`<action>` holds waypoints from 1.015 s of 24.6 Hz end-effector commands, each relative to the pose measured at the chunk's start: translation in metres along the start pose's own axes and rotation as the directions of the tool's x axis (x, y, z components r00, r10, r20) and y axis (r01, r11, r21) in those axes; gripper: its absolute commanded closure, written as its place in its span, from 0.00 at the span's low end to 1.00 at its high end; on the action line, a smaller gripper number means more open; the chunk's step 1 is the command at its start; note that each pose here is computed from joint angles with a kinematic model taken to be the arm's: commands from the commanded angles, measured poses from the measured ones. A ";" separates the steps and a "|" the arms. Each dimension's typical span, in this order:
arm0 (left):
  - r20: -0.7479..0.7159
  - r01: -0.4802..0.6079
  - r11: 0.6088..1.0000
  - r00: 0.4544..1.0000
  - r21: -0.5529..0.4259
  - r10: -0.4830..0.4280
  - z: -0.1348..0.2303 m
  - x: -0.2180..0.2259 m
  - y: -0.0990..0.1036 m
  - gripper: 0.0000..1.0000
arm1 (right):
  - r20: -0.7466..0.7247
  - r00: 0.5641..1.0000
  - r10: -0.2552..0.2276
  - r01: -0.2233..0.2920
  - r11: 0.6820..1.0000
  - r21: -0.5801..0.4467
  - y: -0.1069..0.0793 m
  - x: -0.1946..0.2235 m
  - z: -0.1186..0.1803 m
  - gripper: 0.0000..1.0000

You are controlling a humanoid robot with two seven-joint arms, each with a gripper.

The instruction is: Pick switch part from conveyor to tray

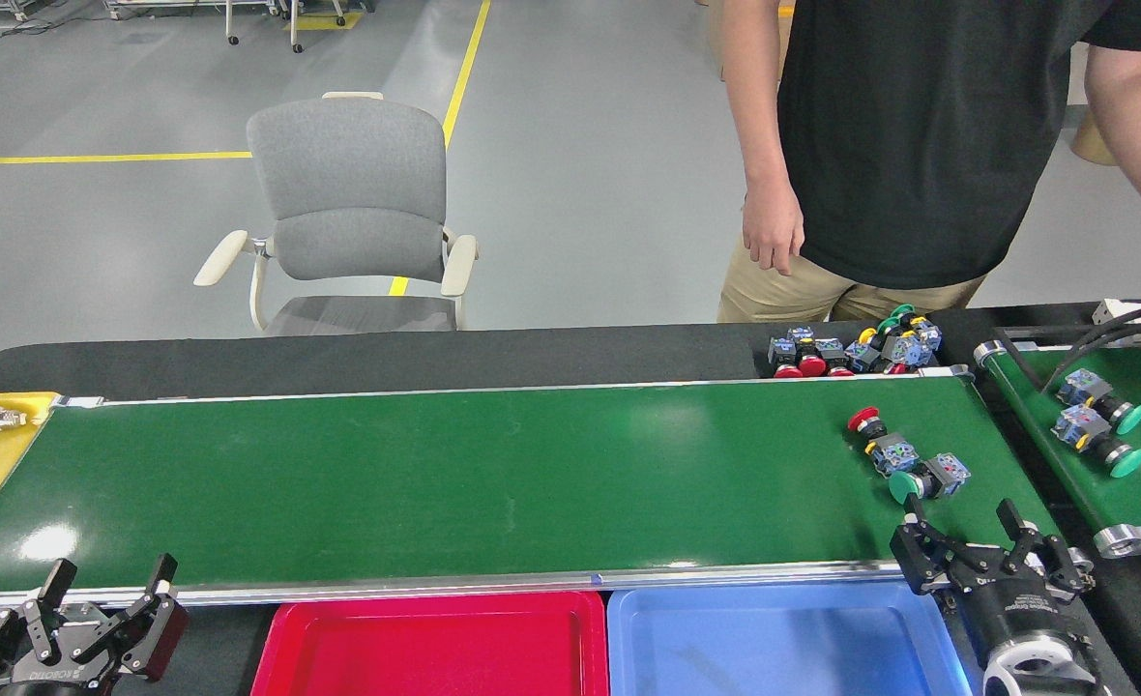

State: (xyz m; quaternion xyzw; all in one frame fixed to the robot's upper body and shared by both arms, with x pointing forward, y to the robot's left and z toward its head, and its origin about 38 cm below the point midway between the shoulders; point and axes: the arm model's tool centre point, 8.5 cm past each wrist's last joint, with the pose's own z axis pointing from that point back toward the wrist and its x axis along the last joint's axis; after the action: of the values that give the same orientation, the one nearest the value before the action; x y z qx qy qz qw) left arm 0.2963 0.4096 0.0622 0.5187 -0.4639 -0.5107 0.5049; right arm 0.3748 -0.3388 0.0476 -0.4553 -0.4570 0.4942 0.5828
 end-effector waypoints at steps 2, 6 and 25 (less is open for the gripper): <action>-0.003 0.016 1.000 1.000 0.023 -0.016 -0.005 -0.005 0.008 0.00 | 0.024 1.000 0.009 -0.008 1.000 -0.022 -0.015 0.009 -0.016 0.02; -0.003 0.019 1.000 1.000 0.023 -0.019 -0.006 -0.006 0.009 0.00 | 0.020 1.000 0.008 -0.008 1.000 0.004 -0.012 0.026 -0.034 0.02; -0.004 0.022 1.000 1.000 0.020 -0.022 -0.005 -0.007 0.009 0.00 | 0.136 0.989 0.057 -0.063 0.997 0.037 -0.010 0.076 -0.063 0.79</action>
State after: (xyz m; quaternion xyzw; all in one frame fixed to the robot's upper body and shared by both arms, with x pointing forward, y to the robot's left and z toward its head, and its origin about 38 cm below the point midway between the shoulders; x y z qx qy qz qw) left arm 0.2990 0.4110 0.0618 0.5195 -0.4628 -0.5103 0.5055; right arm 0.4382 -0.2708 0.0366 -0.4110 -0.4527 0.5548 0.5643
